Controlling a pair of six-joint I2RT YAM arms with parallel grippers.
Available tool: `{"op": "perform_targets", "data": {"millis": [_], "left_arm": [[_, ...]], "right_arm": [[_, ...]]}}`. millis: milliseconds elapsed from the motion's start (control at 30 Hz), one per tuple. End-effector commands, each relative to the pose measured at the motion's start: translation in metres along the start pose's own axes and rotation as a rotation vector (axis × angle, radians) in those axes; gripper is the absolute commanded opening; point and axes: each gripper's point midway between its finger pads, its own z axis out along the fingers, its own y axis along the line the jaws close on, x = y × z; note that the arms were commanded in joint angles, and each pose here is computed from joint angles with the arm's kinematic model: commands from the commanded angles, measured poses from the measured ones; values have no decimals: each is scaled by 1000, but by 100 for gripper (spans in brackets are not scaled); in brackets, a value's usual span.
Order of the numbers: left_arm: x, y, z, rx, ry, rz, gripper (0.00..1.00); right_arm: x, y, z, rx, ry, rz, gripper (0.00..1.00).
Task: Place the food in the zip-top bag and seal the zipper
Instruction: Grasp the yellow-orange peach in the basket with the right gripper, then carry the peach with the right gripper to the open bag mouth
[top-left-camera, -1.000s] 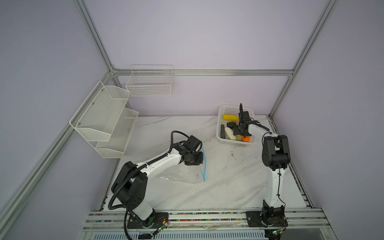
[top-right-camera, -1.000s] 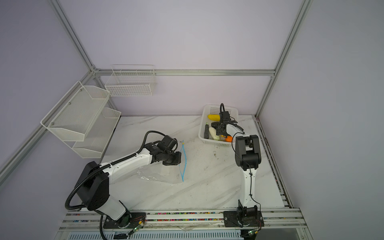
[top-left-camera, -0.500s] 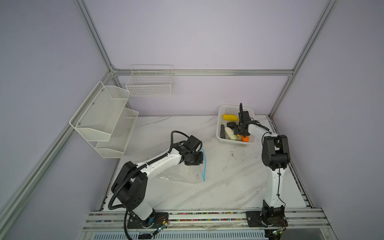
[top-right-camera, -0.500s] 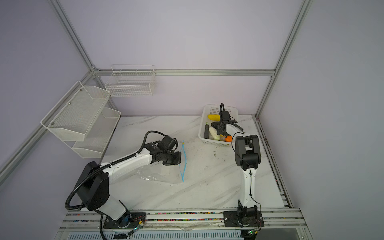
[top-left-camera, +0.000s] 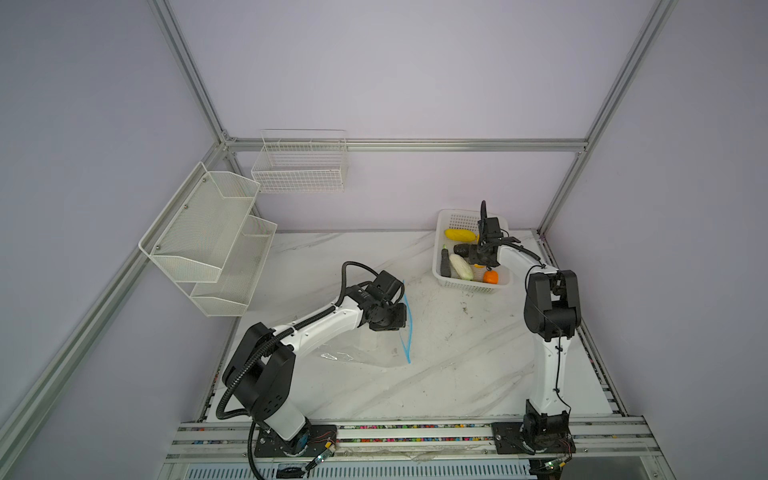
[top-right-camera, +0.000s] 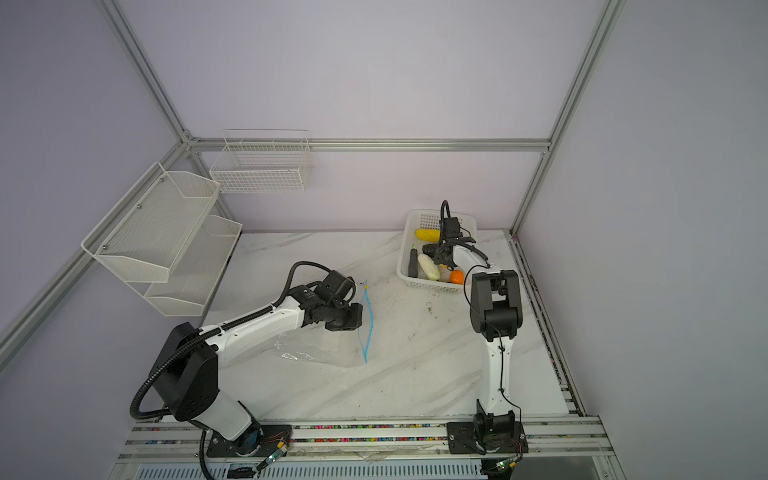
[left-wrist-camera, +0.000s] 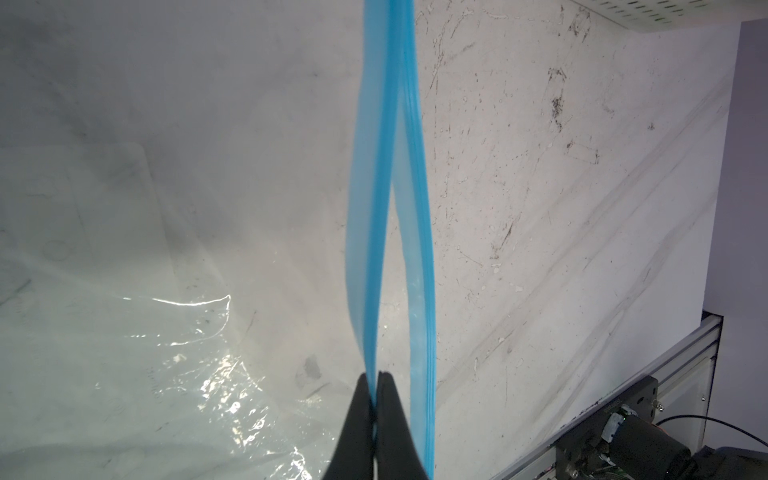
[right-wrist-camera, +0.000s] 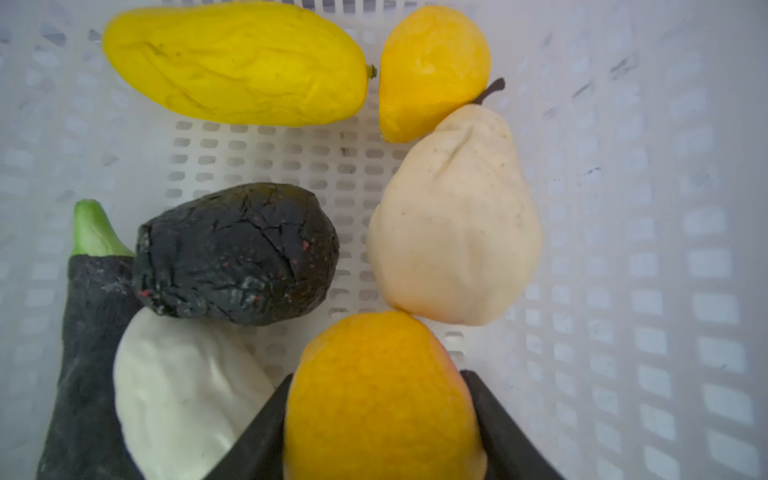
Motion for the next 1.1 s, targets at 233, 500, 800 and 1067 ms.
{"op": "perform_targets", "data": {"millis": [233, 500, 800, 1067], "left_arm": [[-22, -24, -12, 77, -57, 8, 0], [-24, -27, -12, 83, -56, 10, 0], [-28, -30, -13, 90, -61, 11, 0], [-34, -35, -15, 103, -69, 6, 0]], "right_arm": [[-39, 7, -49, -72, -104, 38, 55], [-39, 15, -68, -144, -130, 45, 55], [-8, 61, -135, -461, -139, 60, 53], [56, 125, -195, -705, -101, -26, 53]]}}
